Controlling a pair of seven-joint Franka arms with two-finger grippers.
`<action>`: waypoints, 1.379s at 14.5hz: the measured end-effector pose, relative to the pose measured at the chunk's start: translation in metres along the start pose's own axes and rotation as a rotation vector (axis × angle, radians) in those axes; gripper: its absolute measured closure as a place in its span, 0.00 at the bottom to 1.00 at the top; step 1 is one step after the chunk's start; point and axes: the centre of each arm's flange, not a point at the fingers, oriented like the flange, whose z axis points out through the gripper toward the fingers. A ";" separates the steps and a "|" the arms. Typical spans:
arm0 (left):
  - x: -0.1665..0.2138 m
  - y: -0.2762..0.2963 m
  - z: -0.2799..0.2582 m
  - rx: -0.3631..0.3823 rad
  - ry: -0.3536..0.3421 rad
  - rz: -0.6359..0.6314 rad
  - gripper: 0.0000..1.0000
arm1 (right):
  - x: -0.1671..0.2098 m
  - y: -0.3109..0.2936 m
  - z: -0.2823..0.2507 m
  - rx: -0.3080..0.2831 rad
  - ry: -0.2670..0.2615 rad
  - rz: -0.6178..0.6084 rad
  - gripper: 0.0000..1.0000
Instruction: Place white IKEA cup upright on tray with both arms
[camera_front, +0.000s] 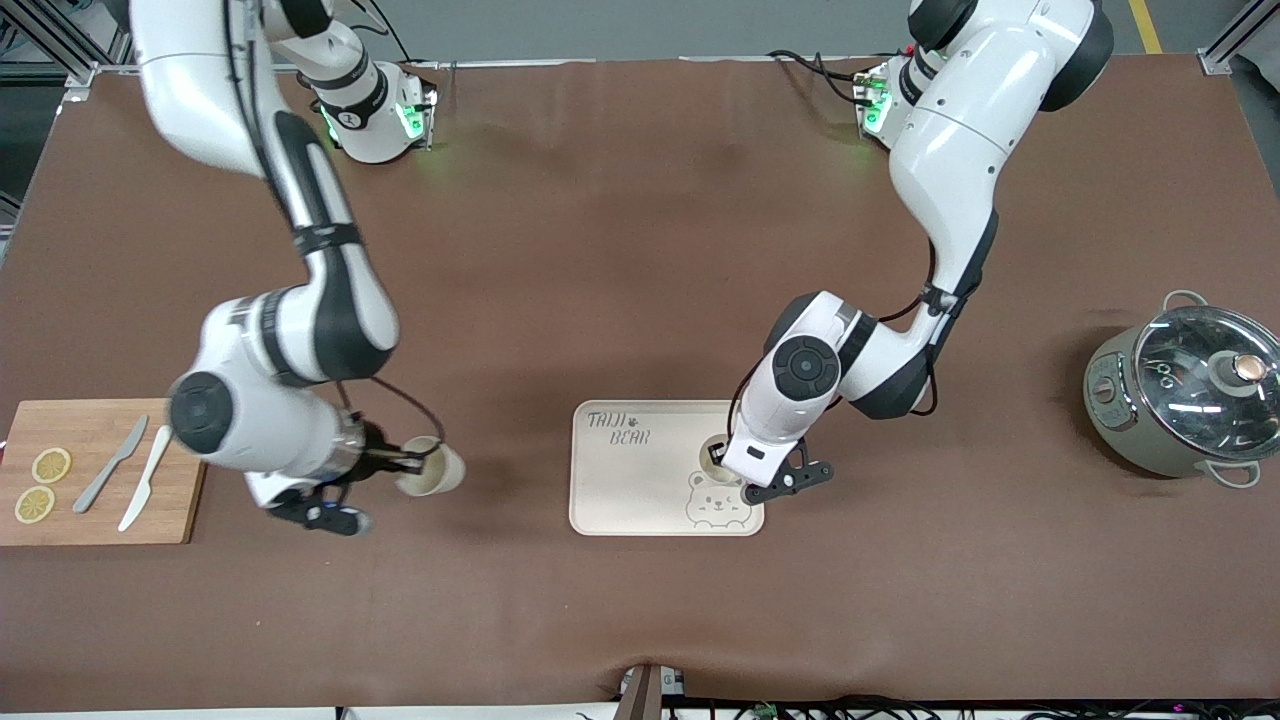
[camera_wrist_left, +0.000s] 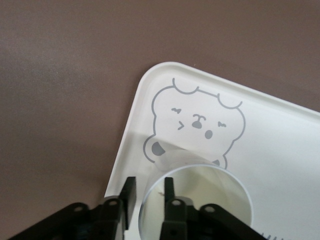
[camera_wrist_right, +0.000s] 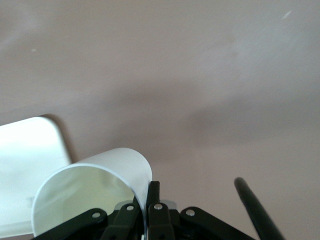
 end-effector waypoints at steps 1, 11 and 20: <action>0.004 0.000 -0.005 -0.002 0.010 -0.003 0.52 | -0.017 -0.026 0.001 0.003 0.005 0.043 0.96; 0.082 -0.059 -0.105 0.081 0.012 0.008 0.00 | -0.103 -0.148 0.046 0.060 0.153 0.227 0.96; 0.157 -0.193 -0.180 0.077 -0.052 0.243 0.00 | -0.152 -0.191 0.125 0.022 0.275 0.272 0.96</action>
